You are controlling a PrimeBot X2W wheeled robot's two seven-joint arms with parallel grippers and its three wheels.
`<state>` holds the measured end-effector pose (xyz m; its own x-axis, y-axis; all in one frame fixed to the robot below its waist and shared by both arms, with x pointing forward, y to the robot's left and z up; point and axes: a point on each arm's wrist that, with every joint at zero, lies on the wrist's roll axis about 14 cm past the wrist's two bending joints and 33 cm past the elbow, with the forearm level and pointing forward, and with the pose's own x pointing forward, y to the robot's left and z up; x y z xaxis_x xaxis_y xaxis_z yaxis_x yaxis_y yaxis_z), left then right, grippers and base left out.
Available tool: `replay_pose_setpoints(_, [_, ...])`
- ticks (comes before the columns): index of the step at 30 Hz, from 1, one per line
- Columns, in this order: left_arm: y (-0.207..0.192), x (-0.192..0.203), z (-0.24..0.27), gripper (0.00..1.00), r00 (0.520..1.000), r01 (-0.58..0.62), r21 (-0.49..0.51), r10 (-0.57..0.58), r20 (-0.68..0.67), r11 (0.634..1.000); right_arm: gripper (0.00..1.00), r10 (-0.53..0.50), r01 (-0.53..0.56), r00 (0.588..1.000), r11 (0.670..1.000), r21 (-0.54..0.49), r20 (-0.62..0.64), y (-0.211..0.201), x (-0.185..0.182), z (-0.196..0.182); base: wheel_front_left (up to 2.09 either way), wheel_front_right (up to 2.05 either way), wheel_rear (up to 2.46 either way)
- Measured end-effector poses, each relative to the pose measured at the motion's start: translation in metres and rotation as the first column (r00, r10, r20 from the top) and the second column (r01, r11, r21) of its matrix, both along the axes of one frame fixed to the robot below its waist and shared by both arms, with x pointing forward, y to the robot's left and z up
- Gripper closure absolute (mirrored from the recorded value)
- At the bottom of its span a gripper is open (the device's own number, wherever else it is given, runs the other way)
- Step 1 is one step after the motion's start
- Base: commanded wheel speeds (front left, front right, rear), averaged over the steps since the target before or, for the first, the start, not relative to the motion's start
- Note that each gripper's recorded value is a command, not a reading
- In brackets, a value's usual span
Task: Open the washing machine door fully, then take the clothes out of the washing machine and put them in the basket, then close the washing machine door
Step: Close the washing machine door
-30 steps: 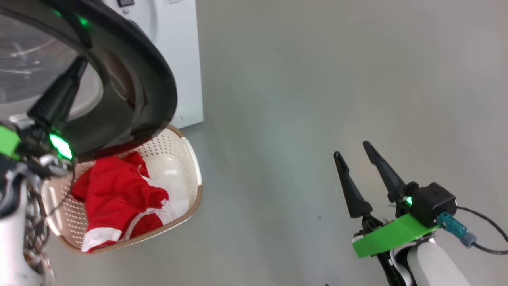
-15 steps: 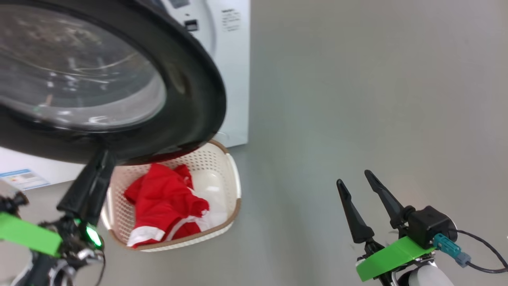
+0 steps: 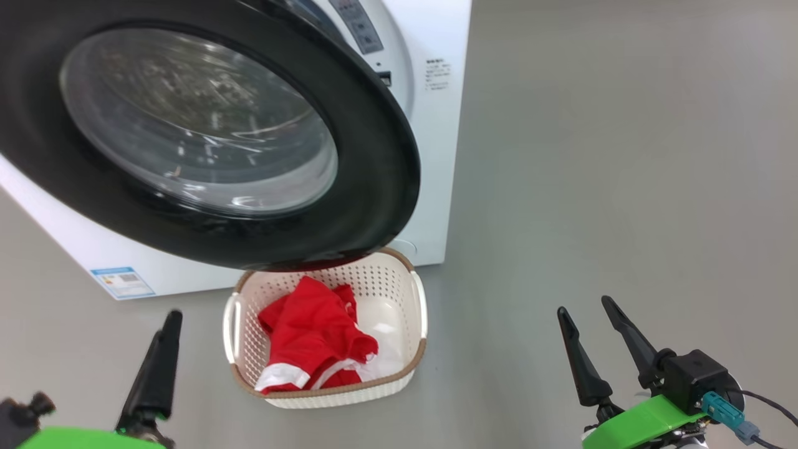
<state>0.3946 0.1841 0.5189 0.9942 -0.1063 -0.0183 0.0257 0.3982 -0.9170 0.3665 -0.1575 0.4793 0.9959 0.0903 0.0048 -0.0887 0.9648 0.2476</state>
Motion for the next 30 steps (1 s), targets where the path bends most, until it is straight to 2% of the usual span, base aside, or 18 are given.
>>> replay_pose_setpoints(3, [0.011, -0.014, -0.003, 0.00, 0.997, -0.074, 0.178, 0.076, -0.001, 0.981, 0.00, 0.012, -0.012, 1.000, 1.000, -0.008, 0.007, 0.003, -0.002, 0.002, 0.00, 0.00, 0.00])
replay_pose_setpoints(5, [0.013, -0.022, -0.001, 0.00, 0.994, -0.106, 0.294, 0.106, 0.016, 0.950, 0.00, 0.026, -0.026, 0.999, 0.999, -0.023, 0.021, 0.007, -0.002, 0.006, 0.00, 0.00, 0.00])
replay_pose_setpoints(9, [0.019, -0.037, 0.006, 0.00, 0.985, -0.169, 0.517, 0.153, 0.074, 0.839, 0.00, 0.047, -0.046, 0.999, 0.998, -0.032, 0.020, 0.014, -0.008, 0.006, 0.00, 0.00, 0.00])
replay_pose_setpoints(11, [0.018, -0.044, 0.009, 0.00, 0.982, -0.189, 0.591, 0.158, 0.104, 0.784, 0.00, 0.057, -0.057, 0.998, 0.998, -0.036, 0.021, 0.017, -0.010, 0.006, 0.00, 0.00, 0.00])
replay_pose_setpoints(14, [0.016, -0.055, 0.013, 0.00, 0.977, -0.213, 0.715, 0.151, 0.151, 0.666, 0.00, 0.077, -0.074, 0.996, 0.996, -0.051, 0.042, 0.022, -0.009, 0.012, 0.00, 0.00, 0.00])
replay_pose_setpoints(17, [0.013, -0.062, 0.014, 0.00, 0.976, -0.216, 0.771, 0.137, 0.167, 0.599, 0.00, 0.084, -0.081, 0.995, 0.995, -0.060, 0.050, 0.024, -0.010, 0.015, 0.00, 0.00, 0.00])
replay_pose_setpoints(22, [0.012, -0.072, 0.007, 0.00, 0.980, -0.197, 0.838, 0.119, 0.158, 0.510, 0.00, 0.081, -0.077, 0.996, 0.993, -0.087, 0.034, 0.021, -0.019, 0.009, 0.00, 0.00, 0.00])
replay_pose_setpoints(30, [0.012, -0.080, 0.000, 0.00, 0.982, -0.185, 0.861, 0.115, 0.148, 0.473, 0.00, 0.054, -0.052, 0.998, 0.995, -0.086, 0.014, 0.012, -0.030, 0.002, 0.00, 0.00, 0.00])
